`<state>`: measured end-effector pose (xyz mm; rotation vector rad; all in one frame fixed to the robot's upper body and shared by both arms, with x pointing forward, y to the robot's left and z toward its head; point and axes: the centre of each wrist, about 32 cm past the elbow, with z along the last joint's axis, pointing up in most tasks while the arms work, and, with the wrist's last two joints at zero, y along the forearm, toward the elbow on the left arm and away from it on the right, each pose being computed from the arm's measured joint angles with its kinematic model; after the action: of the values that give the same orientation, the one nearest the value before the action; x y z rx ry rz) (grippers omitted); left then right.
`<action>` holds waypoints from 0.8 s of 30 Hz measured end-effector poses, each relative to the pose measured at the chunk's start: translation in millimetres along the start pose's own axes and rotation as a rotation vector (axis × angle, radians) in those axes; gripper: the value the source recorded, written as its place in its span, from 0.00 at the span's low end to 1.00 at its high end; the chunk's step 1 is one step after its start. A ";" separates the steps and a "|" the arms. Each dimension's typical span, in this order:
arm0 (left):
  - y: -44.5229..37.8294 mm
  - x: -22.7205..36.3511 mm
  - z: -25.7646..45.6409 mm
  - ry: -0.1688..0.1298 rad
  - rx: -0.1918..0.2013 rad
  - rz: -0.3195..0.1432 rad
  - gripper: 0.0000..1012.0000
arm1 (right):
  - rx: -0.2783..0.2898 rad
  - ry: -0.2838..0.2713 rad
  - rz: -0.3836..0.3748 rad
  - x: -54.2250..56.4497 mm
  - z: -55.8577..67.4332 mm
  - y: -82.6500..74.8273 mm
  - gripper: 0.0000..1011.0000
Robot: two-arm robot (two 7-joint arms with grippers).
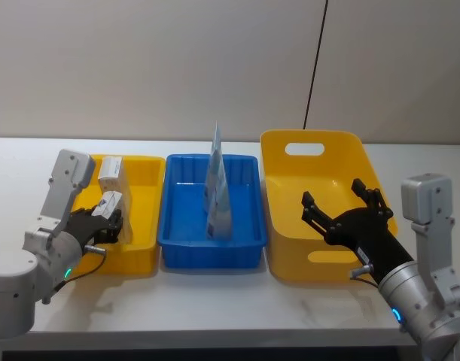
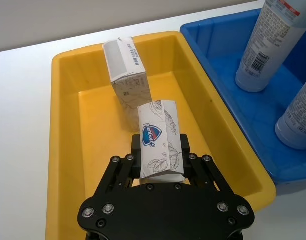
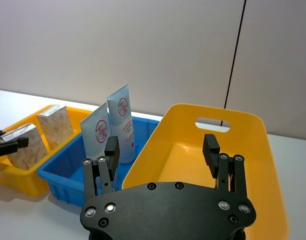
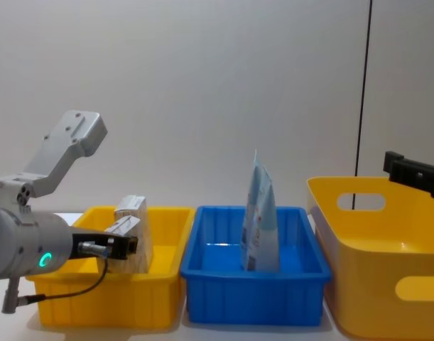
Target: Bimanual collaborative sorting of washing and personal care products
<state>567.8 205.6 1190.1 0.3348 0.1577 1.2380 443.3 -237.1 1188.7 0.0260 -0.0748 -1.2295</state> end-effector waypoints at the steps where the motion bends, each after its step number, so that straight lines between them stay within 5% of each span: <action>1: 0.2 0.0 0.0 -0.001 0.000 -0.001 0.36 | 0.000 0.000 0.000 0.0 0.0 0.0 0.99; 12: 10.5 5.2 3.9 -0.053 -0.034 -0.033 0.36 | 0.000 0.000 0.000 0.0 0.0 0.0 0.99; 24: 36.6 19.2 30.2 -0.175 -0.133 -0.070 0.36 | 0.000 0.000 0.000 0.0 0.0 0.0 0.99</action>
<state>550.1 229.3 1231.9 0.3184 -0.0629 1.1382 443.3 -237.1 1188.7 0.0260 -0.0748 -1.2295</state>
